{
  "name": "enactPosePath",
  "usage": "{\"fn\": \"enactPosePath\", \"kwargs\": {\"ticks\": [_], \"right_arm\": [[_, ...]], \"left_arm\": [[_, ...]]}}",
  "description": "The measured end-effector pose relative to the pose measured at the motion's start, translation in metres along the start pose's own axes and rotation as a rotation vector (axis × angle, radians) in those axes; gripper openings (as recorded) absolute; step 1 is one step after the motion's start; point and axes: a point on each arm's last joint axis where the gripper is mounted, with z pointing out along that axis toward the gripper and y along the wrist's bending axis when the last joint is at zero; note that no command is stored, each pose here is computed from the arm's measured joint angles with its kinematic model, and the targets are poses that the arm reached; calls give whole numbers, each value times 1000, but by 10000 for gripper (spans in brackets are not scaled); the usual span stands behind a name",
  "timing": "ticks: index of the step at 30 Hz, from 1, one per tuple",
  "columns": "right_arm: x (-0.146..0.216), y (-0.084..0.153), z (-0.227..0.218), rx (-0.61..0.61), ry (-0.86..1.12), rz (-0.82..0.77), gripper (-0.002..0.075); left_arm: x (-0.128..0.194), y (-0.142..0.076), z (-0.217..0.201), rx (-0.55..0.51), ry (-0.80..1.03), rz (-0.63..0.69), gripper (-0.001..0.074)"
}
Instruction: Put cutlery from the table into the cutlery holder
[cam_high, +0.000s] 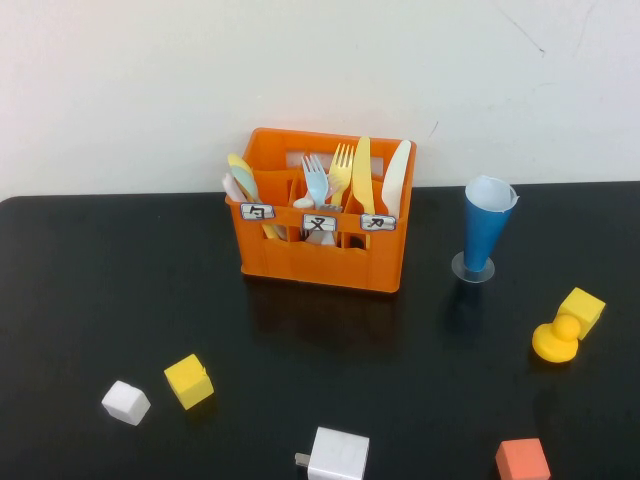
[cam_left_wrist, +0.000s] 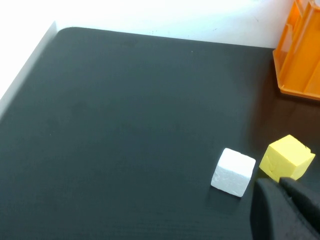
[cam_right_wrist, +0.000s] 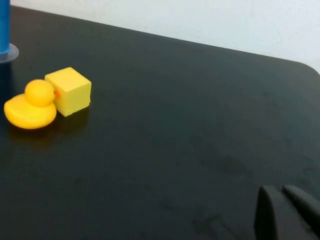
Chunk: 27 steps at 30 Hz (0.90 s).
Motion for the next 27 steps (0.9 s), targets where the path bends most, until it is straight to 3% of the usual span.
{"fn": "enactPosePath", "kwargs": {"ticks": [27], "right_arm": [[0, 0, 0, -18, -6, -14, -2]], "left_arm": [[0, 0, 0, 0, 0, 3, -3]]}}
